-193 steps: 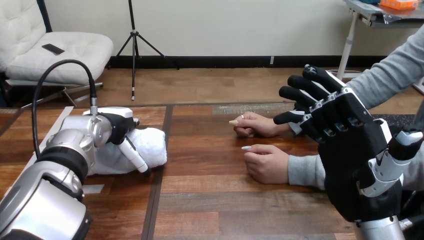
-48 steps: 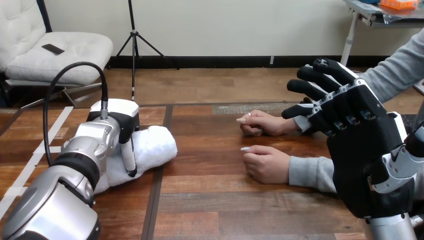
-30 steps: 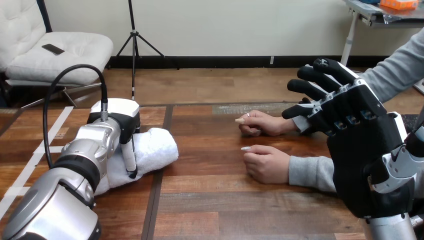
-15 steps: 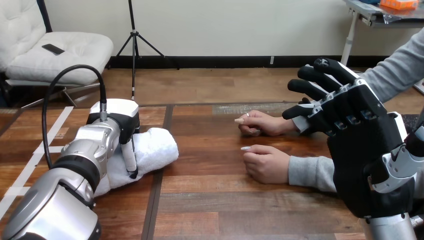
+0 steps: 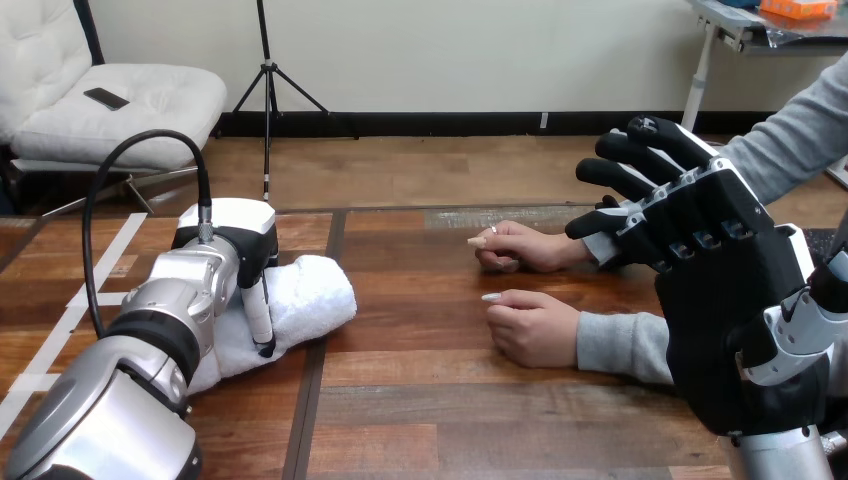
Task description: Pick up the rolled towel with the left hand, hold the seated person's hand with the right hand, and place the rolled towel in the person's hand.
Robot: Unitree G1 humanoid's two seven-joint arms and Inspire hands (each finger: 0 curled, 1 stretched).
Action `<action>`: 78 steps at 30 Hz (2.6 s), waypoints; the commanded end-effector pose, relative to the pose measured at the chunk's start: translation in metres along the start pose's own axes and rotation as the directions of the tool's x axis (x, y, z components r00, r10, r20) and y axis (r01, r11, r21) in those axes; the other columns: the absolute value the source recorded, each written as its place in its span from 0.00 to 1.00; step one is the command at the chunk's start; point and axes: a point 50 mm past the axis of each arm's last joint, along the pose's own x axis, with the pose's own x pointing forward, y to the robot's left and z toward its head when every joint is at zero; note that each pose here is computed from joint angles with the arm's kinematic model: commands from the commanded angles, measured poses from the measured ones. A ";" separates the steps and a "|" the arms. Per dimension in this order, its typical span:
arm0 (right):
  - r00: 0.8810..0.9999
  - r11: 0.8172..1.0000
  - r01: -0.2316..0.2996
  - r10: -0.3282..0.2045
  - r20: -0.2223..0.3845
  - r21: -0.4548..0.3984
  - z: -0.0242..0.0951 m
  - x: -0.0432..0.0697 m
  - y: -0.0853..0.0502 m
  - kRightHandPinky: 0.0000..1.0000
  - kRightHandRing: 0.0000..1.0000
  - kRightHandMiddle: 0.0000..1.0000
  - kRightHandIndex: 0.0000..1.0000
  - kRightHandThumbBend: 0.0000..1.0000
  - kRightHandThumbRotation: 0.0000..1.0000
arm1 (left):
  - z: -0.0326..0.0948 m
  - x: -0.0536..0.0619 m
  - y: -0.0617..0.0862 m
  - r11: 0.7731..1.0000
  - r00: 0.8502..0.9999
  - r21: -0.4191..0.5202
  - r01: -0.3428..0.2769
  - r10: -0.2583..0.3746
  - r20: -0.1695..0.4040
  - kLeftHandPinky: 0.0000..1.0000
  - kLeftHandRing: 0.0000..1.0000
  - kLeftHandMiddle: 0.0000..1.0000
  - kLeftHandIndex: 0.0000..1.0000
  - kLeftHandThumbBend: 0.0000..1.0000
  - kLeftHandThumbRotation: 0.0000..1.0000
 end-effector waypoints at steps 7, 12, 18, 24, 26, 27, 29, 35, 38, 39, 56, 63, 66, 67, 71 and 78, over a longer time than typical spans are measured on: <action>0.997 0.999 -0.029 0.030 0.064 -0.018 0.011 0.009 0.003 0.56 0.75 0.77 0.76 0.95 1.00 | 0.004 0.000 0.006 1.000 1.000 -0.030 -0.002 0.002 0.003 0.34 0.42 0.48 0.45 0.76 0.00; 0.998 0.999 -0.025 0.027 0.063 -0.022 0.011 0.009 0.003 0.56 0.75 0.77 0.76 0.95 1.00 | 0.004 0.000 0.006 0.999 1.000 -0.043 0.010 -0.010 0.001 0.32 0.40 0.48 0.46 0.78 0.00; 0.998 1.000 -0.025 0.026 0.063 -0.017 0.011 0.009 0.003 0.56 0.76 0.77 0.76 0.95 1.00 | 0.005 0.000 0.007 0.999 1.000 -0.050 0.022 -0.022 -0.001 0.34 0.44 0.53 0.51 0.81 0.03; 0.998 1.000 -0.023 0.024 0.063 -0.014 0.011 0.009 0.003 0.57 0.76 0.77 0.76 0.95 1.00 | 0.005 0.000 0.008 0.998 1.000 -0.054 0.028 -0.028 0.003 0.37 0.48 0.57 0.55 0.83 0.10; 0.998 1.000 -0.027 0.027 0.063 -0.016 0.011 0.009 0.003 0.57 0.76 0.77 0.76 0.95 1.00 | 0.005 0.000 0.008 0.998 0.999 -0.062 0.033 -0.033 0.003 0.37 0.49 0.58 0.58 0.85 0.12; 0.998 0.999 -0.027 0.028 0.063 -0.016 0.011 0.009 0.002 0.57 0.76 0.77 0.76 0.95 1.00 | 0.005 0.000 0.009 0.997 0.999 -0.064 0.035 -0.035 0.003 0.37 0.49 0.58 0.58 0.85 0.13; 0.998 0.999 -0.026 0.027 0.063 -0.023 0.011 0.009 0.002 0.57 0.76 0.77 0.76 0.95 1.00 | 0.005 0.000 0.009 0.997 0.999 -0.062 0.038 -0.038 0.004 0.38 0.49 0.59 0.59 0.85 0.13; 0.998 1.000 -0.022 0.023 0.062 -0.020 0.011 0.010 0.002 0.57 0.76 0.77 0.76 0.96 1.00 | 0.006 0.000 0.010 0.997 0.999 -0.059 0.045 -0.044 0.006 0.40 0.53 0.62 0.64 0.87 0.14; 0.998 1.000 -0.021 0.022 0.061 -0.018 0.011 0.010 0.003 0.56 0.75 0.77 0.76 0.96 1.00 | 0.006 0.000 0.010 0.997 0.999 -0.062 0.046 -0.045 0.009 0.41 0.54 0.63 0.66 0.87 0.13; 0.998 1.000 -0.021 0.022 0.061 -0.018 0.011 0.010 0.003 0.56 0.75 0.77 0.76 0.96 1.00 | 0.006 0.000 0.010 0.997 0.999 -0.063 0.046 -0.045 0.010 0.42 0.54 0.64 0.66 0.88 0.13; 0.998 0.999 -0.029 0.031 0.063 -0.019 0.010 0.010 0.002 0.56 0.75 0.77 0.76 0.96 1.00 | 0.007 0.000 0.012 0.995 0.998 -0.073 0.069 -0.068 0.009 0.42 0.55 0.63 0.71 0.94 0.19; 0.998 0.999 -0.027 0.028 0.061 -0.020 0.010 0.010 0.002 0.57 0.75 0.77 0.76 0.95 1.00 | 0.008 -0.001 0.013 0.993 0.995 -0.070 0.097 -0.097 0.006 0.42 0.55 0.64 0.68 0.97 0.27; 0.998 0.999 -0.028 0.029 0.062 -0.018 0.010 0.010 0.002 0.57 0.76 0.77 0.77 0.95 1.00 | 0.008 -0.001 0.013 0.992 0.994 -0.064 0.106 -0.105 0.009 0.42 0.55 0.64 0.65 0.99 0.30; 0.998 1.000 -0.026 0.027 0.061 -0.017 0.010 0.010 0.002 0.57 0.76 0.77 0.77 0.95 1.00 | 0.008 -0.001 0.013 0.992 0.994 -0.060 0.108 -0.107 0.010 0.42 0.55 0.64 0.64 0.99 0.30; 0.998 1.000 -0.024 0.025 0.060 -0.017 0.010 0.010 0.003 0.57 0.76 0.77 0.77 0.96 1.00 | 0.009 -0.001 0.014 0.992 0.994 -0.048 0.113 -0.112 0.010 0.43 0.56 0.65 0.65 1.00 0.36; 0.998 0.999 -0.028 0.029 0.063 -0.019 0.010 0.010 0.003 0.57 0.76 0.77 0.77 0.95 1.00 | 0.010 -0.001 0.013 0.991 0.992 -0.043 0.125 -0.124 0.012 0.40 0.51 0.60 0.62 1.00 0.41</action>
